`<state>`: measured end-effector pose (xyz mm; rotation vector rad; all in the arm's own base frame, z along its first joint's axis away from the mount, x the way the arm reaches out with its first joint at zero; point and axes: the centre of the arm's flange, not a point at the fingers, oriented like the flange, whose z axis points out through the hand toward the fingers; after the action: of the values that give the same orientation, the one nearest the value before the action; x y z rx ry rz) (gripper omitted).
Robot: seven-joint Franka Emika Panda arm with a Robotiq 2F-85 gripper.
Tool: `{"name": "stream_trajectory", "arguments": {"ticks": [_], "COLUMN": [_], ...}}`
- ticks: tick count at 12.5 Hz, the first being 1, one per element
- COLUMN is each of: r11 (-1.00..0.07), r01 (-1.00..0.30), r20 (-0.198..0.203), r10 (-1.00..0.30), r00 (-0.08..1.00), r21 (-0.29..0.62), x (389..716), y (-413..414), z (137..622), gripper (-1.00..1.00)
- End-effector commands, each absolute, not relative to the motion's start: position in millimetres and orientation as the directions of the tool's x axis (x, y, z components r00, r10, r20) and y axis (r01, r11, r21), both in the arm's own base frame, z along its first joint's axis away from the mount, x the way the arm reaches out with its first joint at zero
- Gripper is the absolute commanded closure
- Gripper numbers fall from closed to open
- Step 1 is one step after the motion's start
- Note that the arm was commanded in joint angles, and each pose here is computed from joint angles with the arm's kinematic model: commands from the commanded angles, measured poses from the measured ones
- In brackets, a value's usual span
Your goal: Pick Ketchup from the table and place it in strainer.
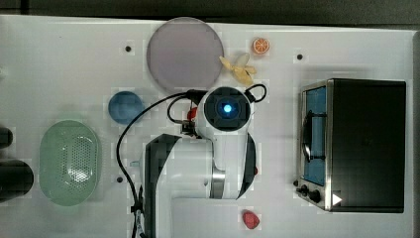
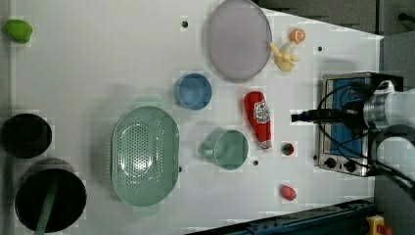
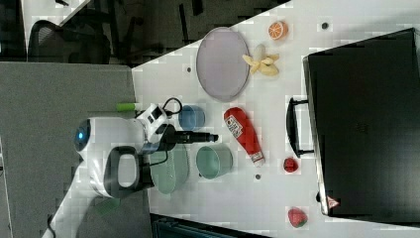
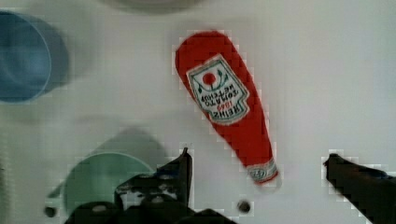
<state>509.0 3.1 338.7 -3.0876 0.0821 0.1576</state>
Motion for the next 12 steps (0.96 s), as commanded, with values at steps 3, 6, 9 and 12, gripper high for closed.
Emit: {"name": "stream_trajectory", "arguments": {"ticks": [3, 6, 9, 12], "r11": [-0.982, -0.977, -0.976, -0.975], "r01": [0.182, 0.208, 0.214, 0.214], "r20": [-0.036, -0.013, -0.009, -0.028], "r10": [0.184, 0.209, 0.214, 0.216], "r00": [0.982, 0.978, 0.977, 0.976], "r21": [-0.056, -0.043, -0.047, -0.059], "x": [507, 508, 507, 502], "y": [16, 19, 20, 21], "z": [283, 239, 200, 168], "gripper": [-1.0, -1.0, -1.0, -1.0]}}
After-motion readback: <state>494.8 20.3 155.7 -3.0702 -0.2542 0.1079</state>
